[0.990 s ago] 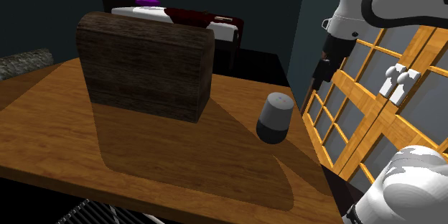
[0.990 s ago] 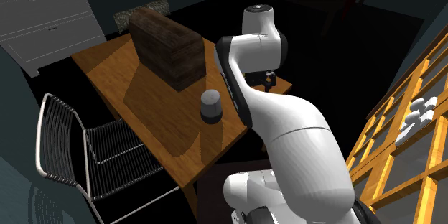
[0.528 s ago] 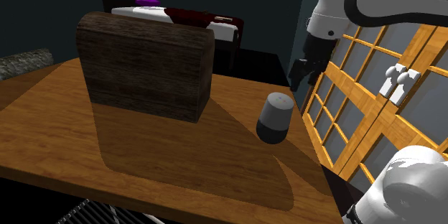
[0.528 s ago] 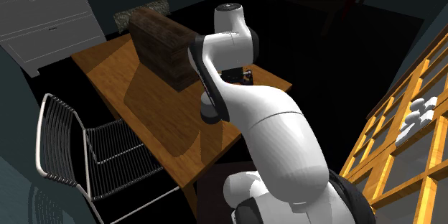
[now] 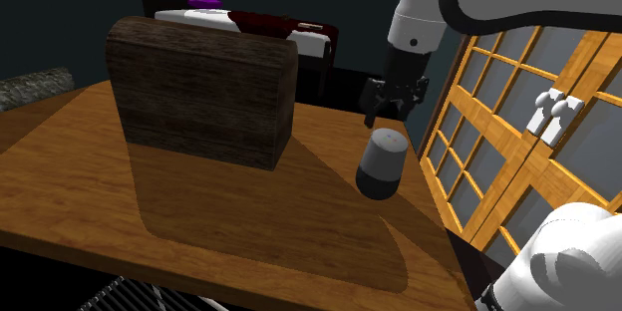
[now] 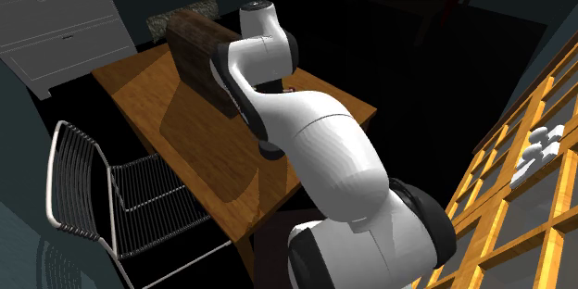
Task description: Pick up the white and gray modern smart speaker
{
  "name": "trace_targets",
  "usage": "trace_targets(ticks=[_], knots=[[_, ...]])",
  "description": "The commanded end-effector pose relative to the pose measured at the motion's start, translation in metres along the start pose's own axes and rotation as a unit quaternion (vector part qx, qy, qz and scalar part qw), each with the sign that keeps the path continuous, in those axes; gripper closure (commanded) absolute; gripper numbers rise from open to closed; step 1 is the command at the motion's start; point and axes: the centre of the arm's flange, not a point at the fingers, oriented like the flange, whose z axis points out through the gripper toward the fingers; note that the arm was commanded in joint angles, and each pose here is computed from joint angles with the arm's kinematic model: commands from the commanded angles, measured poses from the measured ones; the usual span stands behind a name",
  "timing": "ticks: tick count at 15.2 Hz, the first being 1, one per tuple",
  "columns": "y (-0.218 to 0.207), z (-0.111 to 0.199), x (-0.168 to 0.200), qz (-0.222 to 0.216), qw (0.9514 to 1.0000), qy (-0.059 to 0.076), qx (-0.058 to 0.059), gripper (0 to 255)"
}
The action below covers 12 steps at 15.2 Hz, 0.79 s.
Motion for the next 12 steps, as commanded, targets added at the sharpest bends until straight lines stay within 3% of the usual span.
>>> trace_targets(ticks=[1,8,9,12], knots=[[-0.004,0.007,-0.001,0.004,1.0,0.0,0.001,0],[-0.005,0.037,-0.003,0.004,1.0,0.0,0.001,0],[-0.005,0.037,-0.003,0.004,1.0,0.0,0.001,255],[-0.005,0.037,-0.003,0.004,1.0,0.0,0.001,255]])
